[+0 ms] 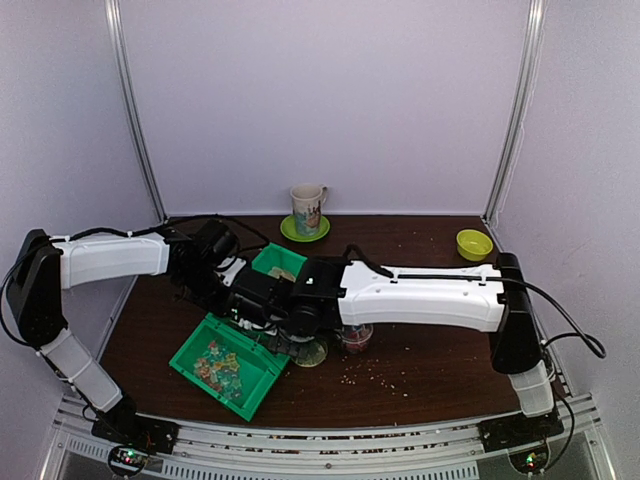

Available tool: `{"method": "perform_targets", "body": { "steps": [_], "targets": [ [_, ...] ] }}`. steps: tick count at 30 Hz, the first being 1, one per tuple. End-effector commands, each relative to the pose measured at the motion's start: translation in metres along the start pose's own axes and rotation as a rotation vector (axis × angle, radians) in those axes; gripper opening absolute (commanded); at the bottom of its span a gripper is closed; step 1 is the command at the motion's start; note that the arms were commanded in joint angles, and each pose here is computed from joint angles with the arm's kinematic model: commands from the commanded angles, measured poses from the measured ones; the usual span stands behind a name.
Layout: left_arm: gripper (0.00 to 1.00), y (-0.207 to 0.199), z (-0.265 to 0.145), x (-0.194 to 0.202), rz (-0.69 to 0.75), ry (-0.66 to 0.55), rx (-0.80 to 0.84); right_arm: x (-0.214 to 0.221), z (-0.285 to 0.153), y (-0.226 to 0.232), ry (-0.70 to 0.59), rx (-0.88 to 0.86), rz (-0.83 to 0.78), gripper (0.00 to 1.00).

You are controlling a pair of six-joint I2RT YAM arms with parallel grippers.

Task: Pack the candies
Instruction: Scoop the fake candies from the plate.

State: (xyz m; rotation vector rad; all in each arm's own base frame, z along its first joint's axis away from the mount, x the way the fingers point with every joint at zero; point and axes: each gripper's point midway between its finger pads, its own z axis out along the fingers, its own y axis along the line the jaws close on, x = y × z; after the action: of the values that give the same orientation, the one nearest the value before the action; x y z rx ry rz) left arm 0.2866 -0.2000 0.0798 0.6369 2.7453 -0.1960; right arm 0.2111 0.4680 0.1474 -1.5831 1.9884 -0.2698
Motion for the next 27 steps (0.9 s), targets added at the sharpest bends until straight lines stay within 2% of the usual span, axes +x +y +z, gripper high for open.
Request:
{"method": "perform_targets", "body": {
  "steps": [1, 20, 27],
  "targets": [
    [0.00, -0.024, -0.041, -0.051, 0.012, -0.215, 0.123, -0.001, 0.021, 0.017, 0.007, -0.074, -0.004, 0.00],
    [0.00, -0.030, -0.042, -0.053, 0.013, -0.223, 0.159, -0.019, 0.060, 0.029, -0.259, -0.095, 0.241, 0.00],
    [0.00, -0.027, -0.038, -0.052, -0.004, -0.210, 0.158, -0.021, 0.059, 0.024, -0.389, -0.087, 0.346, 0.00]
  ]
}}
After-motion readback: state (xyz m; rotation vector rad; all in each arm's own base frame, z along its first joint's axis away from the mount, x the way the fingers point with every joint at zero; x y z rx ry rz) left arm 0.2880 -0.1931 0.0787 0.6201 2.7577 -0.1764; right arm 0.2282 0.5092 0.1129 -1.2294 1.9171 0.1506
